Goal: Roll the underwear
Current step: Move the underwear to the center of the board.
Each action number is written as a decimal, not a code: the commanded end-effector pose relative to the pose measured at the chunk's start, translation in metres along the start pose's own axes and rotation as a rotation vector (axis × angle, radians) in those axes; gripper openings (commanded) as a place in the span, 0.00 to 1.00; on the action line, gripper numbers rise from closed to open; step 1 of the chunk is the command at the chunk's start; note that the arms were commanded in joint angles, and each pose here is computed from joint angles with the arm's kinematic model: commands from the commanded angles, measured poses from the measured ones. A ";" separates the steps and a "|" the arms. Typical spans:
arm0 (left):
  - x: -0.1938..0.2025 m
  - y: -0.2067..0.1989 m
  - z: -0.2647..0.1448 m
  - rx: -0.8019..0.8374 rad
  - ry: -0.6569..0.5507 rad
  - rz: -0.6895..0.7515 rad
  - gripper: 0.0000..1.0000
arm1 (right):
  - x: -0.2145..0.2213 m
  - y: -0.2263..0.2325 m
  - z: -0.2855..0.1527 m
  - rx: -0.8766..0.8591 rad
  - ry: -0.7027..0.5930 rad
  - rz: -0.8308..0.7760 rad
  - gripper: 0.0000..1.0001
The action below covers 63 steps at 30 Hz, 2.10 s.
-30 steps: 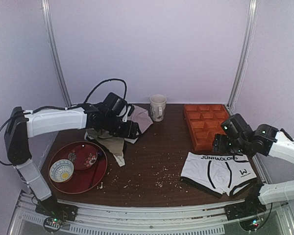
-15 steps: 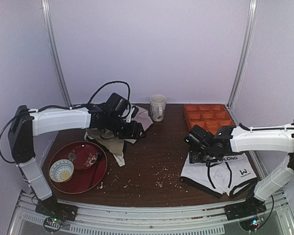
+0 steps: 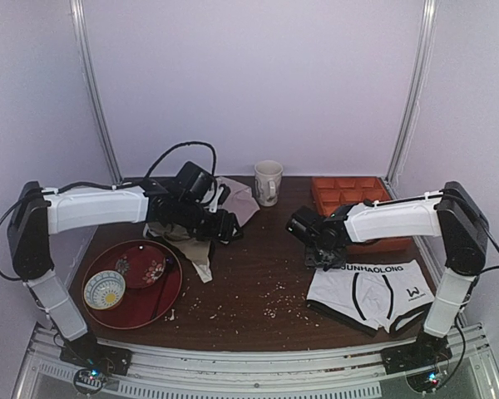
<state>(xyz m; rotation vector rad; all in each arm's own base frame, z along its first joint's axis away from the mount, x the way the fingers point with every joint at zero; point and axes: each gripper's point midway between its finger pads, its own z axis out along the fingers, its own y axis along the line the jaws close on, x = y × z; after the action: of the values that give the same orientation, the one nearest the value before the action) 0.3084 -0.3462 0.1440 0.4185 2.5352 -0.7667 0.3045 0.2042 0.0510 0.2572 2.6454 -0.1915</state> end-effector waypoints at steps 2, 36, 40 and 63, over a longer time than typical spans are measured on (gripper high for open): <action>-0.009 0.003 -0.020 -0.018 -0.064 -0.002 0.87 | -0.005 -0.001 0.013 0.023 0.031 0.037 0.37; -0.009 0.064 -0.124 -0.172 -0.222 -0.109 0.87 | 0.023 0.140 0.012 -0.177 0.131 -0.204 0.00; -0.004 0.080 -0.147 -0.210 -0.255 -0.141 0.87 | 0.033 0.190 0.003 -0.264 0.126 -0.287 0.00; 0.019 0.086 -0.179 -0.193 -0.268 -0.217 0.90 | 0.014 0.239 -0.076 -0.533 -0.035 -0.399 0.25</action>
<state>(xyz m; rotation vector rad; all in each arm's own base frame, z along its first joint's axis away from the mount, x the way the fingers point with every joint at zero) 0.2658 -0.1651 0.2317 -0.0048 2.3829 -0.5525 0.3047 0.4609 0.0368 -0.4872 2.6775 0.3230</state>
